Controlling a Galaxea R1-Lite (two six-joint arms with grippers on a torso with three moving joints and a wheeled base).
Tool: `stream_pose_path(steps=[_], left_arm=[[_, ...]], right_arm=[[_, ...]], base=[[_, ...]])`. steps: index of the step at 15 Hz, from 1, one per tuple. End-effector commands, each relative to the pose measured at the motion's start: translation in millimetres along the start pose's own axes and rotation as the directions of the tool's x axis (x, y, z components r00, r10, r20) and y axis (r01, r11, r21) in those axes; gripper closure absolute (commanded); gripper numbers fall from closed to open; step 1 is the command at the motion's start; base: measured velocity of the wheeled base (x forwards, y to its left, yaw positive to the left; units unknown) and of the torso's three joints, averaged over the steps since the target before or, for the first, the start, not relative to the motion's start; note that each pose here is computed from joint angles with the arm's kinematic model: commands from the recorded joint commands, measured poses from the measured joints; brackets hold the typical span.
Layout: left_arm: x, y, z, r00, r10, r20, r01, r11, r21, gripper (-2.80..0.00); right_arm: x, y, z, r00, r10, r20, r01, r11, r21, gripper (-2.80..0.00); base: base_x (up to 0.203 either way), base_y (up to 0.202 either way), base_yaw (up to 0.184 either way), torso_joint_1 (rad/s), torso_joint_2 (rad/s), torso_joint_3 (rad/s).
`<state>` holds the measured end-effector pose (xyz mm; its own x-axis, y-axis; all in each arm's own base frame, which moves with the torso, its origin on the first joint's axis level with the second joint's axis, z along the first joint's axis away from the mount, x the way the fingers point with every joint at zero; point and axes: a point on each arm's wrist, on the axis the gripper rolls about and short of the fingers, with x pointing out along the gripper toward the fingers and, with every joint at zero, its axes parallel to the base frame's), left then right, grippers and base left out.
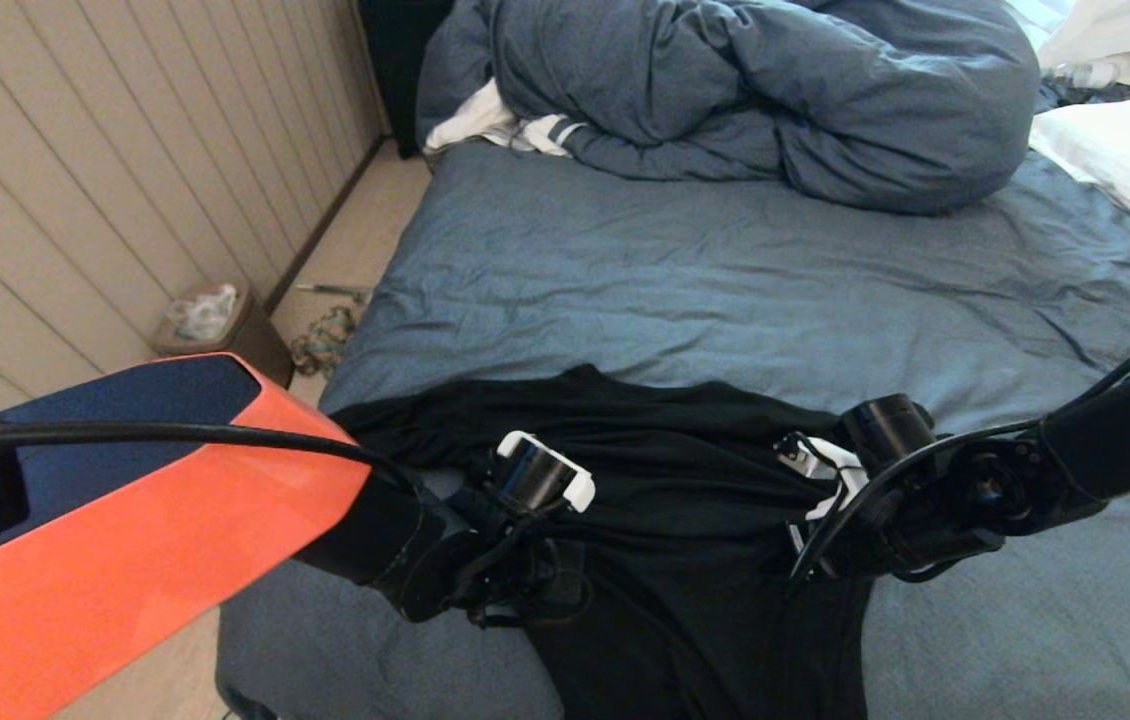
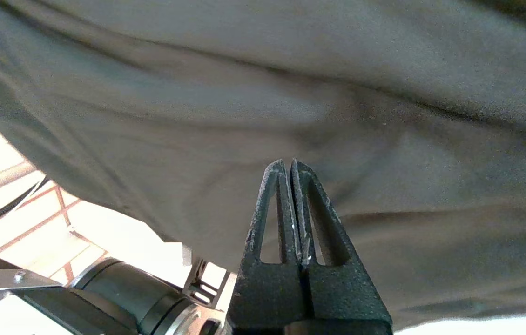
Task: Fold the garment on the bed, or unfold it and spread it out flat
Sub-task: Unford the black T-shirt
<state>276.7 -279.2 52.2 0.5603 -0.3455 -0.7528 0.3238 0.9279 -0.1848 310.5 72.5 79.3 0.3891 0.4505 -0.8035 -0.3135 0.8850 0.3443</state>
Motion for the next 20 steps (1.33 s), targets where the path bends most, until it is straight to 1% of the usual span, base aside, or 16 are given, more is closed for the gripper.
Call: stream_pose_path(steps=[1, 3, 4, 5, 6, 8, 9, 12, 16, 17, 20], left_arm=[[17.3, 15.7, -9.7, 0.997, 0.054, -0.046, -0.055, 0.998, -0.016, 0.0], [16.5, 30.4, -10.4, 0.995, 0.079, -0.053, -0.081, 0.996, -0.032, 0.0], [15.1, 34.7, -12.8, 0.995, 0.086, -0.058, -0.088, 0.996, -0.035, 0.0], [12.5, 37.4, -15.2, 0.995, 0.087, -0.056, -0.089, 0.995, -0.035, 0.0], [11.3, 41.4, -16.2, 0.995, 0.089, -0.05, -0.091, 0.995, -0.035, 0.0], [4.2, 52.6, -7.7, 0.995, 0.096, -0.016, -0.097, 0.994, -0.057, 0.0], [1.3, 56.2, -6.0, 0.995, 0.102, -0.013, -0.102, 0.993, -0.064, 0.0], [-9.1, 63.9, -12.1, 0.993, 0.113, -0.025, -0.114, 0.992, -0.052, 0.0], [-25.0, 71.6, -28.5, 0.99, 0.125, -0.06, -0.128, 0.991, -0.035, 0.0], [-31.7, 72.5, -29.5, 0.991, 0.122, -0.053, -0.124, 0.992, -0.033, 0.0], [-46.5, 79.6, -42.2, 0.989, 0.132, -0.073, -0.134, 0.991, -0.015, 0.0]], right_arm=[[10.7, -5.0, -2.3, 1.0, 0.0, -0.019, 0.0, 1.0, 0.008, 0.0], [21.8, -10.7, -4.9, 1.0, -0.004, -0.014, 0.004, 1.0, 0.008, 0.0], [25.6, -12.5, -5.6, 1.0, -0.01, -0.004, 0.01, 1.0, 0.004, 0.0], [30.1, -15.3, -7.2, 1.0, -0.019, -0.012, 0.019, 1.0, 0.009, 0.0], [34.0, -20.6, -9.2, 0.999, -0.038, -0.023, 0.039, 0.999, 0.021, 0.0], [32.4, -34.6, -9.9, 0.997, -0.072, -0.02, 0.073, 0.996, 0.048, 0.0], [30.6, -43.1, -9.1, 0.996, -0.085, -0.014, 0.085, 0.994, 0.067, 0.0], [19.8, -64.0, -8.2, 0.993, -0.118, 0.011, 0.116, 0.989, 0.087, 0.0], [4.6, -86.0, -14.1, 0.987, -0.157, 0.026, 0.153, 0.982, 0.115, 0.0], [0.1, -90.1, -15.7, 0.986, -0.166, 0.032, 0.161, 0.98, 0.117, 0.0], [-8.2, -96.3, -21.6, 0.983, -0.181, 0.033, 0.176, 0.976, 0.126, 0.0]], base=[[0.0, 0.0, 0.0, 0.0, 0.0, 0.0], [0.0, 0.0, 0.0, 0.0, 0.0, 0.0], [0.0, 0.0, 0.0, 0.0, 0.0, 0.0], [0.0, 0.0, 0.0, 0.0, 0.0, 0.0], [0.0, 0.0, 0.0, 0.0, 0.0, 0.0], [0.0, 0.0, 0.0, 0.0, 0.0, 0.0], [0.0, 0.0, 0.0, 0.0, 0.0, 0.0], [0.0, 0.0, 0.0, 0.0, 0.0, 0.0], [0.0, 0.0, 0.0, 0.0, 0.0, 0.0], [0.0, 0.0, 0.0, 0.0, 0.0, 0.0], [0.0, 0.0, 0.0, 0.0, 0.0, 0.0]])
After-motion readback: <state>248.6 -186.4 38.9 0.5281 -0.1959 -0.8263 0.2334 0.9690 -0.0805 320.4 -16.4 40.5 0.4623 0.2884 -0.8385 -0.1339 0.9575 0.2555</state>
